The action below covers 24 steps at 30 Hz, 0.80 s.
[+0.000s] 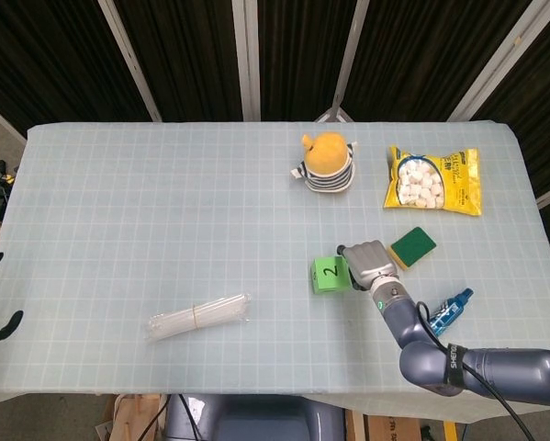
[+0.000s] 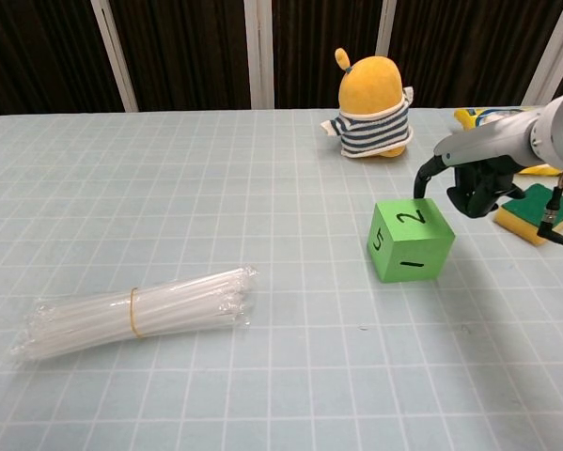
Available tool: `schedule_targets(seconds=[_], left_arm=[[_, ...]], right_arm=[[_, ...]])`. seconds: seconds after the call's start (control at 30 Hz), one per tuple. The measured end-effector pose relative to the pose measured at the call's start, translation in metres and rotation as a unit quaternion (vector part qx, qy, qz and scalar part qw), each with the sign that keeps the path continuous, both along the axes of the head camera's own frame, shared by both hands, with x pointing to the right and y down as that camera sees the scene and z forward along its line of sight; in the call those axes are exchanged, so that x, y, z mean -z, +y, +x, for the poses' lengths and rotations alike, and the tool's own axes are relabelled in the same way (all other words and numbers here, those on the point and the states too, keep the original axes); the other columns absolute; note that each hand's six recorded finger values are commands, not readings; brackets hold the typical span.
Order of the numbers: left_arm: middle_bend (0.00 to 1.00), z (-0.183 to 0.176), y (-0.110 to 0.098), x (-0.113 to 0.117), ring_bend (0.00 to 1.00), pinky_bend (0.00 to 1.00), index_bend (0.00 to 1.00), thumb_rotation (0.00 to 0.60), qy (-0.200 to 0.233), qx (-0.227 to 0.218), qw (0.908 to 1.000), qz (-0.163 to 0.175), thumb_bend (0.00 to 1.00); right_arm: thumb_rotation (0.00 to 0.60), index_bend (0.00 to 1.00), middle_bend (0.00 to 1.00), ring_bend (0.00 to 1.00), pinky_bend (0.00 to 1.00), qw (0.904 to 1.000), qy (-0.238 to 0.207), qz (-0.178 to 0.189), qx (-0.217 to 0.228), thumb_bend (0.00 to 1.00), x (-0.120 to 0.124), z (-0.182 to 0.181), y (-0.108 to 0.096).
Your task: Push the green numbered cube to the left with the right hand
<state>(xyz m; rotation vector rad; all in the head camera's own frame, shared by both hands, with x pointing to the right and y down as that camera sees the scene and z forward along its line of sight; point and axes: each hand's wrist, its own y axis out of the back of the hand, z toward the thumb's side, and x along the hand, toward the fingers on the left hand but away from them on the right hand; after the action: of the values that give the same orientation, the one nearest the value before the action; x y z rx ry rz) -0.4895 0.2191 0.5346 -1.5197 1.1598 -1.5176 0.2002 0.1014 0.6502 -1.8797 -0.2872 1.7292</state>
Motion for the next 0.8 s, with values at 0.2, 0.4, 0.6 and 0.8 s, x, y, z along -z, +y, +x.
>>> schedule_targets(seconds=[0.2,0.4,0.6,0.8], left_arm=[[0.00,0.0002,0.0001,-0.0002,0.00,0.00,0.04,0.600,-0.001,0.001,1.0000,0.000,0.34],[0.00,-0.0006,-0.0003,0.0003,0.00,0.00,0.04,0.600,-0.001,0.002,1.0000,0.001,0.34],[0.00,-0.0007,-0.0002,0.0005,0.00,0.00,0.04,0.600,0.000,0.002,1.0000,0.001,0.34],[0.00,-0.0001,0.0001,0.0001,0.00,0.00,0.04,0.600,-0.001,0.001,1.0000,0.000,0.34]], right_arm=[[0.600,0.24,0.83,0.88,0.72,1.0000,-0.006,-0.006,0.004,0.83,0.0002,-0.0035,0.0021],[0.600,0.25,0.83,0.88,0.72,0.9999,-0.005,-0.012,0.004,0.83,-0.0009,-0.0033,0.0043],[0.600,0.26,0.83,0.88,0.72,0.9999,0.000,-0.014,0.004,0.83,-0.0004,-0.0014,0.0031],[0.600,0.26,0.83,0.88,0.72,0.9998,0.007,-0.018,0.003,0.83,0.0017,0.0032,0.0034]])
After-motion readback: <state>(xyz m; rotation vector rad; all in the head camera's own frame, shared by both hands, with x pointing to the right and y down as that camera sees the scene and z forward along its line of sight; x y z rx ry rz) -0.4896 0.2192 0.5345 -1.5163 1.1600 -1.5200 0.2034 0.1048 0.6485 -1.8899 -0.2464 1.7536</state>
